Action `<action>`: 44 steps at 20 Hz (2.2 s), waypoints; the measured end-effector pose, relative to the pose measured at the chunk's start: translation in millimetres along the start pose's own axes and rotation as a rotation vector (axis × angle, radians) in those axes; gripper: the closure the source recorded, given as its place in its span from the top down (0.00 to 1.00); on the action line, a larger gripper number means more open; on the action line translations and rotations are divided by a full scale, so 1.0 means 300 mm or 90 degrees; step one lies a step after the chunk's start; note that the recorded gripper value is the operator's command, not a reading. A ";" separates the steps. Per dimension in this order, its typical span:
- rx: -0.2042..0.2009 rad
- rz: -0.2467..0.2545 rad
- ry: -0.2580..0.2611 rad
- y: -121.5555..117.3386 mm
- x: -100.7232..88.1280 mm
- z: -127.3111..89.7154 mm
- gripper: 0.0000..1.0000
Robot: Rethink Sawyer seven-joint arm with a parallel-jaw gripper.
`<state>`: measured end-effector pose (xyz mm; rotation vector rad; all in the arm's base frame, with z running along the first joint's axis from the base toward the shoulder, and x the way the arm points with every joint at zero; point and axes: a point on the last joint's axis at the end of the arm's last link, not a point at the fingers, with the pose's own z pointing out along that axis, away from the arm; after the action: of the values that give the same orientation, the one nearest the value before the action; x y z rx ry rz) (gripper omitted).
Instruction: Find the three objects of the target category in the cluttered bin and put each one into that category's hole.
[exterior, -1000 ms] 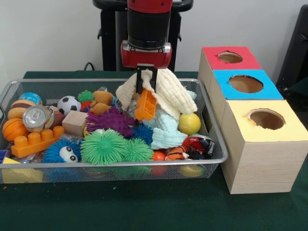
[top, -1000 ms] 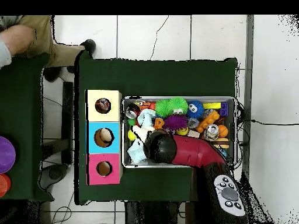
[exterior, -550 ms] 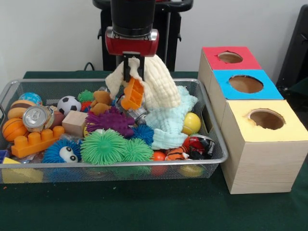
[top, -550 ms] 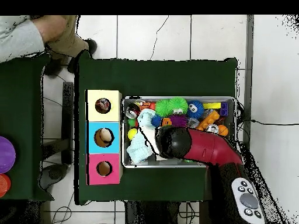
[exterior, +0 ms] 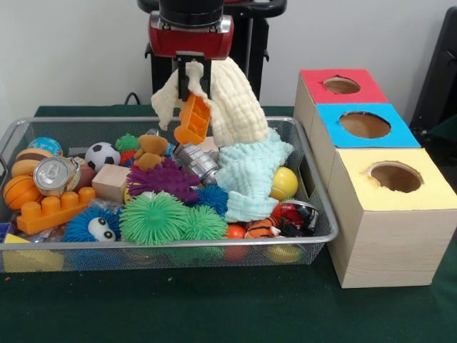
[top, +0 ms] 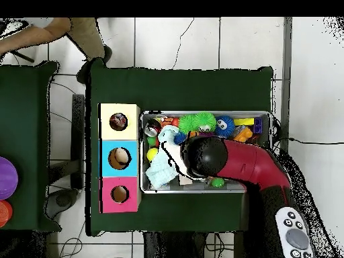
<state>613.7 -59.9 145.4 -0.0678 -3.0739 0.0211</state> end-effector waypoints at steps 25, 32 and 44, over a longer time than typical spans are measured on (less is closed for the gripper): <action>-0.045 0.053 -0.032 -0.216 -0.151 0.004 0.00; -0.041 0.051 -0.036 -0.263 -0.156 0.021 0.00; -0.064 0.041 -0.049 -0.236 -0.188 0.010 0.00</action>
<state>666.8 -133.1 139.6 -0.1745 -3.1473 -0.1308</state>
